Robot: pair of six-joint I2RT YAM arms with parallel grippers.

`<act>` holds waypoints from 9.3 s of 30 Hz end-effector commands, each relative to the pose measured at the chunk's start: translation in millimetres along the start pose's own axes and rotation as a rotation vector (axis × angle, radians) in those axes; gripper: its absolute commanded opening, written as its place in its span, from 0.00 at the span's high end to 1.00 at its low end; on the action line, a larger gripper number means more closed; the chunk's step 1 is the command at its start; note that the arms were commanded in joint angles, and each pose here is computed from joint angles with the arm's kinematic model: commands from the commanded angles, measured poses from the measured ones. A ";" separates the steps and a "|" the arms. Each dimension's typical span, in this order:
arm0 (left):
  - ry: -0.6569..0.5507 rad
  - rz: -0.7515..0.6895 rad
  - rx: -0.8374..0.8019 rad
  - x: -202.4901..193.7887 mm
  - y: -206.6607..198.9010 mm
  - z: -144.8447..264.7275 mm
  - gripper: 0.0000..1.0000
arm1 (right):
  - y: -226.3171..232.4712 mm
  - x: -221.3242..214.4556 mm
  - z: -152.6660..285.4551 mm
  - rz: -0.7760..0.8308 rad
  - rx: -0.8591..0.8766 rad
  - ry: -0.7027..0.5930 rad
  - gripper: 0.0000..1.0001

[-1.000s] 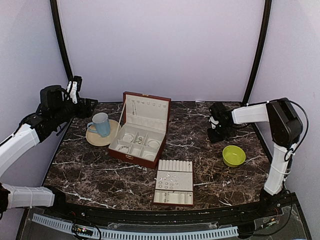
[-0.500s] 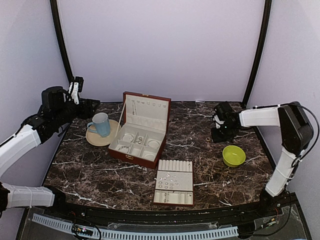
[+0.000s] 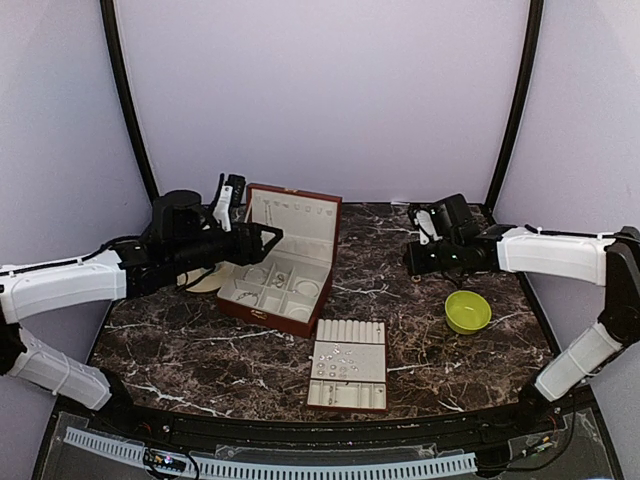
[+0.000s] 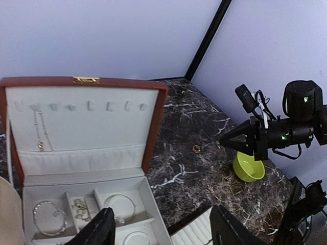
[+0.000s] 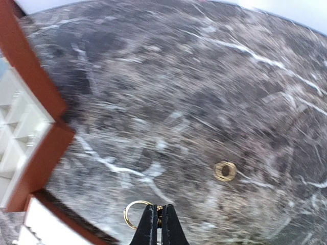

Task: Organize the mixed jewelry
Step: Pass from the right arm to the left, then pass from the left arm to the right, then place the ring in the ring tray.

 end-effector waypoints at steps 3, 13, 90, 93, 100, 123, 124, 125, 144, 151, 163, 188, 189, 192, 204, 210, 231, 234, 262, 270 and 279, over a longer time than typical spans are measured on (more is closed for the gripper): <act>-0.081 0.138 -0.155 12.3 -43.4 -26.0 0.34 | 70.7 16.0 36.4 0.044 0.232 -0.173 1.00; -0.034 0.170 -0.356 6.6 -90.2 -57.6 0.34 | 127.7 17.6 70.9 0.129 0.407 -0.272 1.00; -0.031 0.192 -0.343 -5.7 -86.0 -63.1 1.00 | 143.0 9.4 116.9 0.139 0.646 -0.329 0.52; -0.044 0.165 -0.351 -5.3 -83.7 -56.1 1.00 | 137.2 15.9 122.1 0.085 0.758 -0.296 0.43; -0.117 0.106 -0.502 2.7 -85.2 -36.5 1.00 | 133.4 16.4 128.2 0.015 1.058 -0.130 0.41; -0.172 0.022 -0.794 14.7 -106.9 -16.2 1.00 | 162.3 2.0 125.8 0.072 1.256 0.107 0.71; -0.171 0.023 -0.792 14.7 -106.4 -16.3 1.00 | 162.8 2.1 125.5 0.074 1.253 0.106 0.72; -0.171 0.022 -0.790 14.6 -106.2 -16.4 1.00 | 163.3 2.6 125.0 0.075 1.251 0.106 0.74; -0.153 0.018 -0.757 10.3 -103.8 -18.7 1.00 | 163.2 3.1 120.7 0.067 1.208 0.084 1.00; -0.085 0.028 -0.621 -2.7 -91.1 -21.0 0.48 | 152.5 -0.7 114.7 0.037 1.108 0.088 1.00; 0.209 0.056 -0.340 -71.3 -54.4 -0.3 0.39 | 105.5 -45.6 99.3 -0.148 0.770 0.197 1.00; 0.171 -0.227 0.081 -3.6 50.1 33.2 0.28 | 87.3 -99.1 46.1 -0.476 0.162 0.300 1.00; 0.174 -0.232 0.085 -4.0 50.5 34.3 0.28 | 88.5 -99.2 42.2 -0.473 0.141 0.305 1.00; 0.175 -0.250 0.104 -4.0 51.4 38.7 0.27 | 89.2 -99.2 30.6 -0.464 0.063 0.300 1.00; 0.176 -0.268 0.121 -4.6 52.5 42.2 0.25 | 80.3 -107.3 10.7 -0.453 -0.147 0.330 1.00; 0.183 -0.268 0.127 -6.0 53.6 41.3 0.25 | 83.8 -108.1 2.0 -0.432 -0.161 0.336 1.00; 0.196 -0.266 0.131 -9.0 55.1 38.7 0.24 | 82.2 -120.9 -12.8 -0.397 -0.241 0.383 1.00; 0.197 -0.266 0.132 -9.0 55.0 38.9 0.24 | 83.1 -121.2 -15.4 -0.387 -0.247 0.384 1.00; 0.195 -0.267 0.141 -8.7 55.7 39.9 0.24 | 87.3 -136.3 -30.8 -0.305 -0.338 0.412 1.00; 0.202 -0.294 0.143 -9.7 56.3 39.6 0.24 | 91.7 -122.0 -20.4 -0.308 -0.339 0.381 0.93; 0.208 -0.297 0.146 -11.2 57.2 38.4 0.24 | 97.4 -102.0 -2.3 -0.307 -0.329 0.331 0.78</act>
Point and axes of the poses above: each gripper's point midway between its finger pads, its own z axis back along the fingers, its own y axis along the line the jaws close on, x = y × z, the point moved 7 cm from there along z, back along the fingers, and after that the axes turned 12 degrees about -z, right-handed, at the moved point
